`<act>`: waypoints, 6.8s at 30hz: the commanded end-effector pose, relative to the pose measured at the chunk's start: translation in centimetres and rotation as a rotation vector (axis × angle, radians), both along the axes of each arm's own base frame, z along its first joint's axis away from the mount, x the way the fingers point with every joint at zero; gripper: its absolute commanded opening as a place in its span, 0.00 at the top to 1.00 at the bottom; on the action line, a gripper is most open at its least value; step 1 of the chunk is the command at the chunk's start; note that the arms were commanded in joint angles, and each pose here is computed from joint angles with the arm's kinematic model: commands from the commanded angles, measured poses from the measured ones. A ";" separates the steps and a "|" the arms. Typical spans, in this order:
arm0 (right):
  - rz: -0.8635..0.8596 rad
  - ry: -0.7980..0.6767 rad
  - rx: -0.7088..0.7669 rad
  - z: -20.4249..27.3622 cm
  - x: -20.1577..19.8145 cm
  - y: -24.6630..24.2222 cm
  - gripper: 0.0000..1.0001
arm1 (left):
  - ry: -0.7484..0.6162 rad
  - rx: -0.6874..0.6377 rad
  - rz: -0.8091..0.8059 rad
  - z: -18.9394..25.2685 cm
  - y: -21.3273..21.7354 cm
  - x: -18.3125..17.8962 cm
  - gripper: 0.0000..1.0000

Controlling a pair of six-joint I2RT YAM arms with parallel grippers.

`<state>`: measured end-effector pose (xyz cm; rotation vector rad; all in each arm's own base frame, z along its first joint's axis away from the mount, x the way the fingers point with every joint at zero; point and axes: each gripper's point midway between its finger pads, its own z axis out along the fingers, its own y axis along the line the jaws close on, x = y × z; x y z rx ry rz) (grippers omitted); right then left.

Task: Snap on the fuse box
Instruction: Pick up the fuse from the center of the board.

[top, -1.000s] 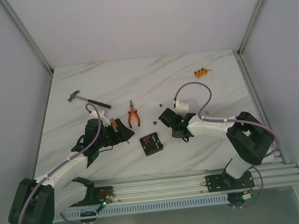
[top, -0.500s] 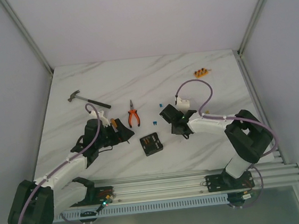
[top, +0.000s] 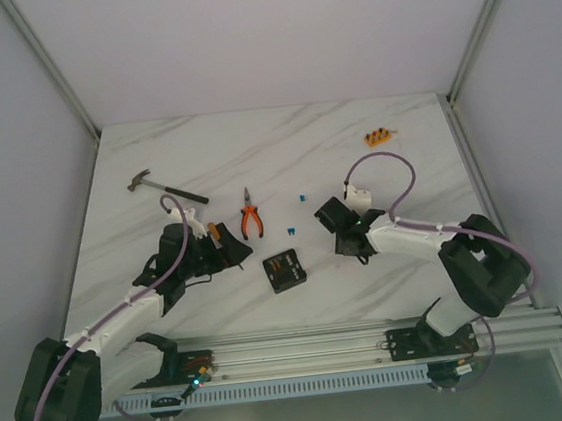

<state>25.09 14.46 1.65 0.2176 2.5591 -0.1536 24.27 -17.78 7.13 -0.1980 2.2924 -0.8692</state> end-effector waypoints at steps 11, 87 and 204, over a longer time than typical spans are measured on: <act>0.353 -0.027 0.054 2.1 1.7 1.6 0.46 | -0.003 -0.022 -0.014 0.9 -0.5 0.1 0.00; 0.230 0.356 0.008 -3.0 -5.4 1.0 0.64 | 0.004 -0.039 -0.017 1.2 -0.7 -0.1 0.00; 0.294 -0.219 0.769 16.6 -0.8 17.1 0.76 | -0.587 -0.146 -0.107 11.8 -11.6 0.4 0.66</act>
